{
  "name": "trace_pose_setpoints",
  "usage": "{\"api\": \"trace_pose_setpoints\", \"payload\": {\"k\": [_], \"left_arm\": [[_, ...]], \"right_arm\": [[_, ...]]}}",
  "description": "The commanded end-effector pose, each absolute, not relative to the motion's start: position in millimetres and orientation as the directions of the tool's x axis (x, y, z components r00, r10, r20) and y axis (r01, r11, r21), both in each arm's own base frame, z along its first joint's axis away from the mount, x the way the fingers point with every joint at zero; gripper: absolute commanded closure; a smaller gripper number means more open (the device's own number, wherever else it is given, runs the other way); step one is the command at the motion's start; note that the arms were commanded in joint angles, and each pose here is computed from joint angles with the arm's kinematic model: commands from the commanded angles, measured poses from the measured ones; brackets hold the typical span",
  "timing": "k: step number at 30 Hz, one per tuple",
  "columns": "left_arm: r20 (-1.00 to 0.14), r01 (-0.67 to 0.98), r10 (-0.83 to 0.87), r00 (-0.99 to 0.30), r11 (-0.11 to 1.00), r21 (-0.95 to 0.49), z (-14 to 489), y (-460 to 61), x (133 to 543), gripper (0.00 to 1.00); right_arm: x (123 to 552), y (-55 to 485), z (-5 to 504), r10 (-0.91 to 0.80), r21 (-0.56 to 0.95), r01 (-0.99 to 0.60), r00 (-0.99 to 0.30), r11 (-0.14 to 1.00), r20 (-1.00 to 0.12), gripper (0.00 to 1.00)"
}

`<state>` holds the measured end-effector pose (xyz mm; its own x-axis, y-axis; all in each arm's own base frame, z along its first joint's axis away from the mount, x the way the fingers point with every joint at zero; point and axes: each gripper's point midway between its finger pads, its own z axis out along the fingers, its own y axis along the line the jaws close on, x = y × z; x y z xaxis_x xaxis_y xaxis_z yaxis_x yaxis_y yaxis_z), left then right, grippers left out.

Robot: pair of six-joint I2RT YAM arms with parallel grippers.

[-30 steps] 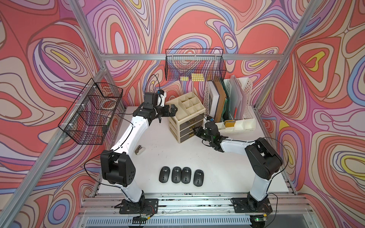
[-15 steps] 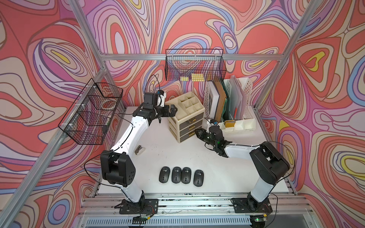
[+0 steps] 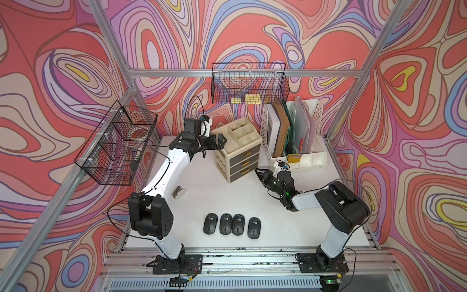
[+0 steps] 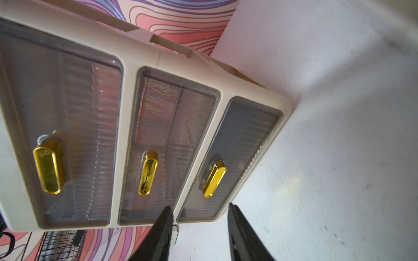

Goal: Take the mice out of the drawer
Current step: Close the drawer in the storage box, then open the drawer in the storage box.

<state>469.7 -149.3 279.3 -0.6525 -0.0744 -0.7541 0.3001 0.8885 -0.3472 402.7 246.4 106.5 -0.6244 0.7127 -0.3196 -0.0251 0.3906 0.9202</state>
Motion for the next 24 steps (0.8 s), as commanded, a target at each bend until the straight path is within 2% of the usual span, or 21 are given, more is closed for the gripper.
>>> {"api": "trace_pose_setpoints", "payload": {"k": [1,15,24], "left_arm": [[-0.758,0.31,-0.068,-0.648,0.886,-0.344,282,-147,468,0.01],[-0.759,0.308,-0.067,-0.648,0.888,-0.341,282,-147,468,0.01],[-0.758,0.307,-0.067,-0.649,0.889,-0.341,281,-147,468,0.01]], "right_arm": [[406,255,106,0.731,0.956,-0.043,-0.635,0.289,-0.25,0.55],[417,275,84,0.713,0.98,-0.052,-0.68,0.19,-0.174,0.53],[425,284,77,0.7,0.983,-0.042,-0.697,0.177,-0.156,0.53]]}}
